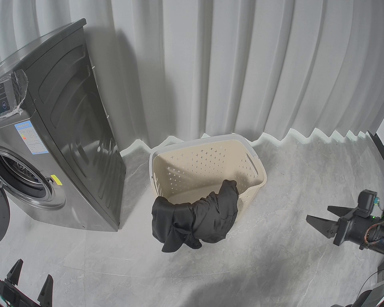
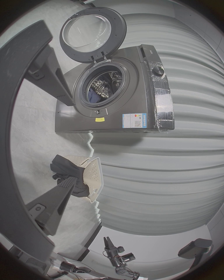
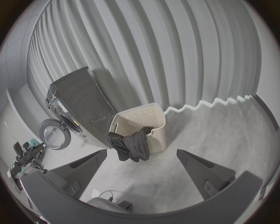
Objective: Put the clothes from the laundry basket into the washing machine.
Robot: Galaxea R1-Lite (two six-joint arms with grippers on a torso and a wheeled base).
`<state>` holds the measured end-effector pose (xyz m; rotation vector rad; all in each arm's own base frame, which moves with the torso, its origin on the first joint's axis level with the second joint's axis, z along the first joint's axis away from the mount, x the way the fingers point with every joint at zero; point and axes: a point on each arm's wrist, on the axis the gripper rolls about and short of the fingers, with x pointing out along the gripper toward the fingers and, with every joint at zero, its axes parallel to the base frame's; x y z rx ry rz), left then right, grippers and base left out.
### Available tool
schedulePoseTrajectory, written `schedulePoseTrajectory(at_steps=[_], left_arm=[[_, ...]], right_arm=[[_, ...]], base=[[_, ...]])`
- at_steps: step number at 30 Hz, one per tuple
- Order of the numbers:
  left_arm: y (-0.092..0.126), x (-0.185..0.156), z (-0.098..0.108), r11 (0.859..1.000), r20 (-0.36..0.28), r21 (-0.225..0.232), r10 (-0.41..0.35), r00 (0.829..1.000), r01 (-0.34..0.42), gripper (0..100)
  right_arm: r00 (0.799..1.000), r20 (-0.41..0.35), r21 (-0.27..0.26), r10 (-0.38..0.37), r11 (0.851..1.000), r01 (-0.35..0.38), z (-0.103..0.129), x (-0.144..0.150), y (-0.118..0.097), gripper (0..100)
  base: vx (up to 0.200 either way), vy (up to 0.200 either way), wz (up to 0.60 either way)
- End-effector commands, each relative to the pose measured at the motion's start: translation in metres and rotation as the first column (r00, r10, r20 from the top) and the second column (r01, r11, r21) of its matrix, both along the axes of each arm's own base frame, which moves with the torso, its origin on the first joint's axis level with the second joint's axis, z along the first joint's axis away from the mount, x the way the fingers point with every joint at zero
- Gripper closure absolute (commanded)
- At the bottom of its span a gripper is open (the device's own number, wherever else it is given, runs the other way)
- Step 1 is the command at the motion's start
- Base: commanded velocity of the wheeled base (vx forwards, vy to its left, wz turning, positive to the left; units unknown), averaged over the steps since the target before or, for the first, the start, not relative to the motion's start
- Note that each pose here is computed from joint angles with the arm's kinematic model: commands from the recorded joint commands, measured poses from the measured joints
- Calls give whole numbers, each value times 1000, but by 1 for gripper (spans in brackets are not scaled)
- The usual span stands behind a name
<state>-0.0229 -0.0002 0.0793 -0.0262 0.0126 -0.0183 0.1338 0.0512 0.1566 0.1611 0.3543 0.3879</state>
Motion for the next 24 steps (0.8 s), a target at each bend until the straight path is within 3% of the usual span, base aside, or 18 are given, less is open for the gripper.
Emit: schedulePoseTrajectory(at_steps=[1, 11, 20, 24], left_arm=[[0, 0, -3, 1000, 2, -1, 0, 1000, 0, 0], [0, 0, -4, 1000, 0, -1, 0, 1000, 0, 0], [0, 0, -4, 1000, 0, -1, 0, 1000, 0, 0], [0, 0, -3, 1000, 2, -1, 0, 1000, 0, 0]], right_arm=[[989, -142, -44, 51, 997, -58, -30, 29, 22, 0], [990, -141, -78, 28, 996, -39, -53, 59, 42, 0], [984, -162, -97, 68, 992, -84, -72, 73, 67, 0], [983, -176, -122, 55, 990, -77, -79, 76, 75, 0]], base=[[0, 0, 0], [0, 0, 0], [0, 0, 0], [150, 0, 0]])
